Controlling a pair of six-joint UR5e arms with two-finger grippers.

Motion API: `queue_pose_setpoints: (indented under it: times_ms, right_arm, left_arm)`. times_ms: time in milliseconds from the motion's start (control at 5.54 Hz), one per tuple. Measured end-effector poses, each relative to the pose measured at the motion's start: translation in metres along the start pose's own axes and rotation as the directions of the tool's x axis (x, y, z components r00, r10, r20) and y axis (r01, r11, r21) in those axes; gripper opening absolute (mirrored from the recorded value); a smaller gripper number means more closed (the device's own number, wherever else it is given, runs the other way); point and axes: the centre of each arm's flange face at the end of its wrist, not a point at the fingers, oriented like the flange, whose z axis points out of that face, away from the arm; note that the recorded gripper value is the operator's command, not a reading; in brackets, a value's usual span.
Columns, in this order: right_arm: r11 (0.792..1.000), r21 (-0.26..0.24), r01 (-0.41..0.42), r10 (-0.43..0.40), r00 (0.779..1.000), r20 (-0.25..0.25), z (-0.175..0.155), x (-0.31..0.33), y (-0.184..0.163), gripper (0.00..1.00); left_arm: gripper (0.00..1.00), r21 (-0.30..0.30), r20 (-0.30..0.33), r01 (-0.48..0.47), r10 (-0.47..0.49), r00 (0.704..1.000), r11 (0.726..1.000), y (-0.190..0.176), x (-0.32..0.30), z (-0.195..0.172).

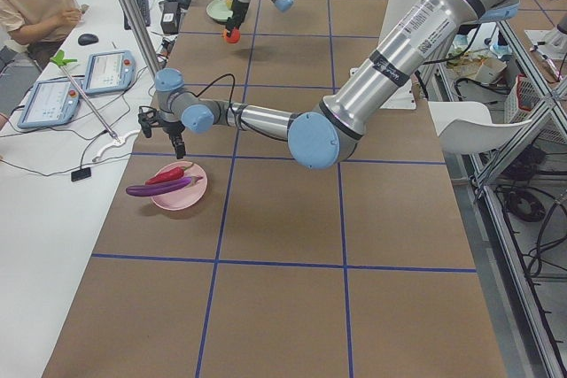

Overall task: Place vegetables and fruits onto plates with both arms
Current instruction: 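Carry the pomegranate to the green plate and release it with the right gripper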

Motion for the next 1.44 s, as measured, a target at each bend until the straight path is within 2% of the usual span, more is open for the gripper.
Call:
queue_pose_setpoints:
  times_ms: [361,542,722,1083,1264,1444]
  right_arm:
    - [0.998,0.024,0.063,-0.06,0.99,-0.126,0.003,0.101,-0.09,0.0]
    - [0.998,0.026,0.065,-0.06,0.984,-0.17,0.004,0.131,-0.113,0.0]
    - [0.998,0.017,0.055,-0.051,0.977,-0.205,0.012,0.151,-0.122,0.99]
    - [0.998,-0.007,0.059,-0.059,0.971,-0.233,0.025,0.165,-0.124,1.0]
    - [0.995,-0.03,0.098,-0.102,0.973,-0.208,0.014,0.168,-0.131,1.0]
    - [0.988,-0.068,0.136,-0.145,0.978,-0.149,-0.013,0.184,-0.144,1.0]
  left_arm:
    - [1.0,0.002,-0.006,-0.005,0.005,1.0,1.0,0.003,-0.001,-0.002]
    - [1.0,0.004,-0.01,-0.008,0.008,1.0,1.0,0.004,0.001,-0.004]
    - [1.0,0.004,-0.013,-0.01,0.01,1.0,1.0,0.004,0.003,-0.006]
    - [1.0,0.001,-0.013,-0.013,0.013,1.0,1.0,0.005,0.002,-0.005]
    - [1.0,-0.018,-0.03,-0.041,0.04,0.999,0.999,0.007,-0.002,-0.01]
    - [1.0,-0.036,-0.058,-0.142,0.139,0.989,0.989,0.008,-0.034,-0.021]
